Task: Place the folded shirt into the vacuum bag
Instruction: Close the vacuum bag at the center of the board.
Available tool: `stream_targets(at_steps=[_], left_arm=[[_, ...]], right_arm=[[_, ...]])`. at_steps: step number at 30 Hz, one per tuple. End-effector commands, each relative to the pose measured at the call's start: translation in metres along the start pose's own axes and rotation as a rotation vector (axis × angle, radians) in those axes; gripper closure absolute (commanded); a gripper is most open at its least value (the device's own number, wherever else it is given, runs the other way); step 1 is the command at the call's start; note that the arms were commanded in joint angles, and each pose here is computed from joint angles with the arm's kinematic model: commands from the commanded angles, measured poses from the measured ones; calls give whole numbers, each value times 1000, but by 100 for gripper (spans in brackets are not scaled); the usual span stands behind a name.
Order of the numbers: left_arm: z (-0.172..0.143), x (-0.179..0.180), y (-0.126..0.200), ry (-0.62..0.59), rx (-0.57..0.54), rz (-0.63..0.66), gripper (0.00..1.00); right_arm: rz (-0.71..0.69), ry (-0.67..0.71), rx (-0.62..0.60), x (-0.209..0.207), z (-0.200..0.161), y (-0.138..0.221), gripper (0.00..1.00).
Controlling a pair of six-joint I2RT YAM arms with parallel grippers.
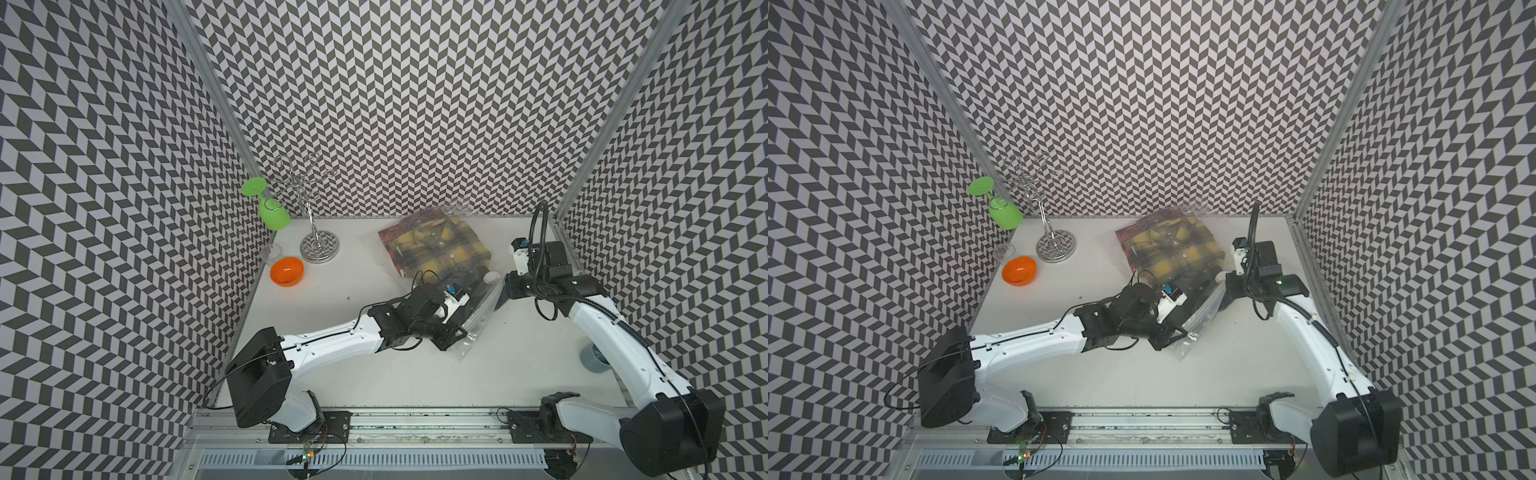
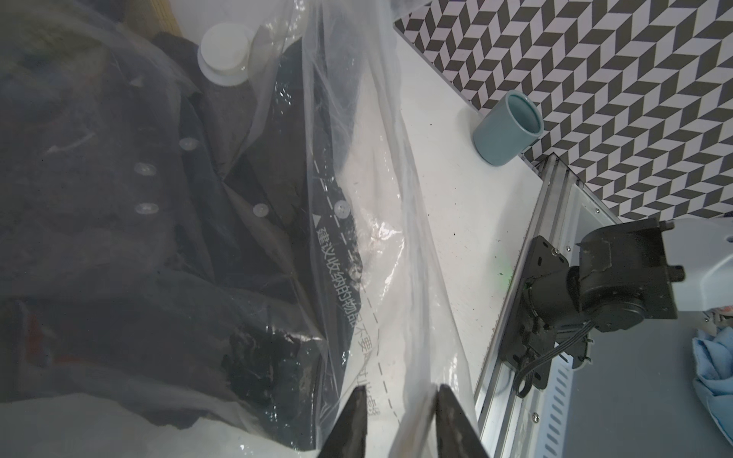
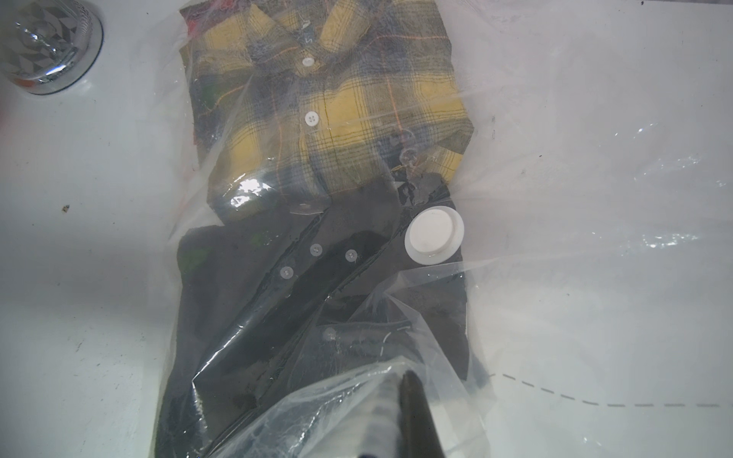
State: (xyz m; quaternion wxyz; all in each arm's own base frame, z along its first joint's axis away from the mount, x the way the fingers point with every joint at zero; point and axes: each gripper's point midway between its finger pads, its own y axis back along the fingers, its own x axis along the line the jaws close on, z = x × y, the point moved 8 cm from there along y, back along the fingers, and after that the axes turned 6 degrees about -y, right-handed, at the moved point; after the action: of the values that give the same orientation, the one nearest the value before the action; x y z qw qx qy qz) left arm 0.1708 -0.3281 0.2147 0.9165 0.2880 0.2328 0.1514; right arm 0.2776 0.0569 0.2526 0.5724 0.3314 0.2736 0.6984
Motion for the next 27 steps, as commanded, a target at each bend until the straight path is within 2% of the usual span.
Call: stream_targets(at_steps=[1,7,12,13,17,20,24,27], left_arm=[[-9,1,1,4,20,-16,77],[-16,5,12,14,18,7,90],[-22,3,20,18,23,-7,92],[-22,2,20,19,20,-15,89],[-6,-5,21,5,-15,-58,64],[9,-6,28,13,-78,-69,47],[18,-6,20,36,-114,-97,44],[16,1,6,54,-111,-81,49]], right_arm=[[-19,-17,-121,-1,17,13,100],[-33,-29,-124,-3,15,11,100],[-46,-33,-139,-3,17,13,100],[-35,-30,-136,-3,17,12,100],[50,-29,-103,7,15,9,100],[50,-20,-101,12,14,11,100],[50,-19,-106,12,14,12,100],[51,-20,-98,12,12,10,100]])
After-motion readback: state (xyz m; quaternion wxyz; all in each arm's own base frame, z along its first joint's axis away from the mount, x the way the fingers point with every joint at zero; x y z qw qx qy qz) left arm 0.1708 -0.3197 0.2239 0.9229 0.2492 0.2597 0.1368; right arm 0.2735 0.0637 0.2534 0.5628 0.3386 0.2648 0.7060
